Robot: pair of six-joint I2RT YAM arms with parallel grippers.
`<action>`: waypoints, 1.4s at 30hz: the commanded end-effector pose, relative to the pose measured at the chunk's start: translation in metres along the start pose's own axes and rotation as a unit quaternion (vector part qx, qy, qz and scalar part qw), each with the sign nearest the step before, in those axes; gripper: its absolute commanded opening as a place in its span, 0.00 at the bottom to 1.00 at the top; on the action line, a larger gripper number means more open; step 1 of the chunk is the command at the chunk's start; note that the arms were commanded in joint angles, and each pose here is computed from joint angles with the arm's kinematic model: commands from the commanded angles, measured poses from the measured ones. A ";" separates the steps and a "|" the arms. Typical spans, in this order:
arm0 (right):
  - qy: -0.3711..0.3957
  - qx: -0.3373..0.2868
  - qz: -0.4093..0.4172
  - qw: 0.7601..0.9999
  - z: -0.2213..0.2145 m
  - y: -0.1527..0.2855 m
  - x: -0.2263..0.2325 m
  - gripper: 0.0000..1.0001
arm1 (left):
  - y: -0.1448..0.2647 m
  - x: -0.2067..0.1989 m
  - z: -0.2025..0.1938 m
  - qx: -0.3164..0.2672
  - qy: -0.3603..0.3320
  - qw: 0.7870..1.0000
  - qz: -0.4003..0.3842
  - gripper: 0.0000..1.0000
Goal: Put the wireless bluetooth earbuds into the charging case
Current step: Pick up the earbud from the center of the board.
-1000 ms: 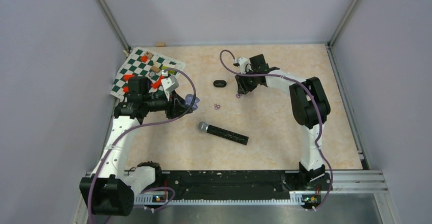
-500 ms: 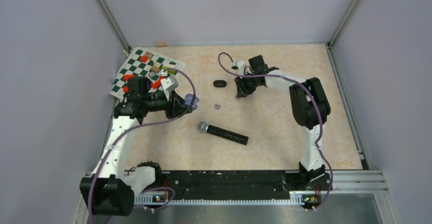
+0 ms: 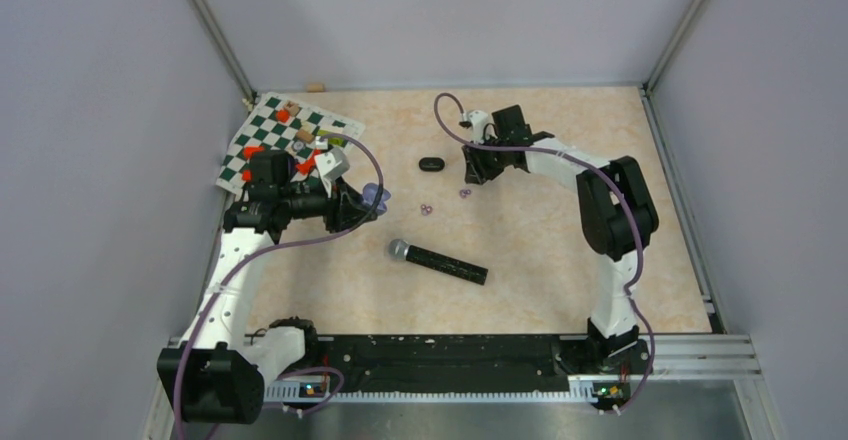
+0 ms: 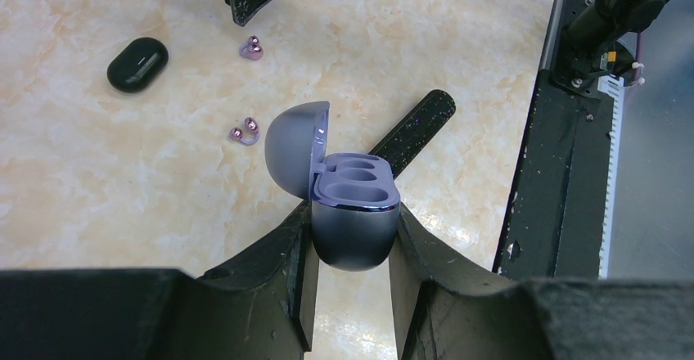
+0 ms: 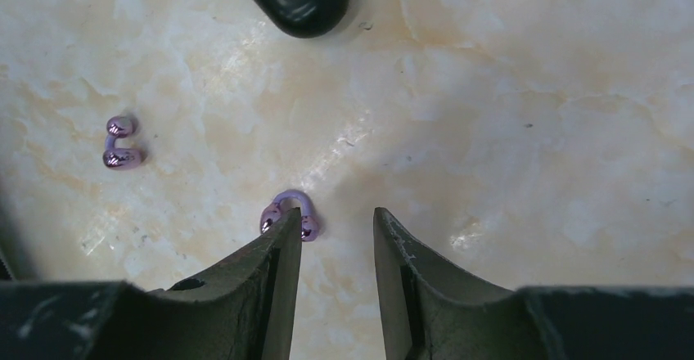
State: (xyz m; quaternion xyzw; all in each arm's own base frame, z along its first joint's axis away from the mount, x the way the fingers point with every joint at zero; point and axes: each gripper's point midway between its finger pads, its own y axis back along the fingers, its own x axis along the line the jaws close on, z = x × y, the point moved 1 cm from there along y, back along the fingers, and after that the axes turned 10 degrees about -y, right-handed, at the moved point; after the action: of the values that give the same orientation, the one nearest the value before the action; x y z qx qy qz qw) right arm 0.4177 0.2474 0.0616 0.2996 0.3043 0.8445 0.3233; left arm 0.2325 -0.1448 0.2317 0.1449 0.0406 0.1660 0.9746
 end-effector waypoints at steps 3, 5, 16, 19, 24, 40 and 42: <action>-0.002 -0.030 -0.048 0.998 0.017 0.005 -0.016 0.38 | 0.001 -0.002 0.007 -0.019 -0.015 1.000 -0.008 0.00; -0.003 -0.021 -0.053 0.998 0.013 0.001 -0.020 0.38 | 0.001 -0.002 0.008 -0.020 -0.016 1.000 -0.008 0.00; 0.023 0.007 -0.064 0.998 0.000 -0.013 -0.025 0.38 | 0.001 -0.002 0.007 -0.021 -0.015 1.000 -0.009 0.00; 0.036 0.015 -0.062 0.997 -0.002 -0.017 -0.021 0.38 | 0.001 -0.002 0.007 -0.021 -0.016 1.000 -0.008 0.00; 0.067 0.029 -0.053 0.996 -0.005 -0.017 -0.014 0.38 | 0.001 -0.002 0.007 -0.021 -0.017 1.000 -0.008 0.00; 0.149 0.068 -0.005 0.986 -0.018 -0.017 0.025 0.35 | 0.002 -0.003 0.008 -0.024 -0.016 1.000 -0.010 0.00; 0.153 0.072 0.002 0.986 -0.020 -0.018 0.030 0.35 | 0.002 -0.004 0.008 -0.024 -0.017 0.999 -0.011 0.00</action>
State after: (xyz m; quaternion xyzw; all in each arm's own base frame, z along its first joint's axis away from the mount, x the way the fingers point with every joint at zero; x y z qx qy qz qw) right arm 0.4028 0.2578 0.0351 0.2046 0.4013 0.8466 0.2834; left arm 0.2317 -0.1446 0.2323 0.1389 0.0411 0.1628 0.9760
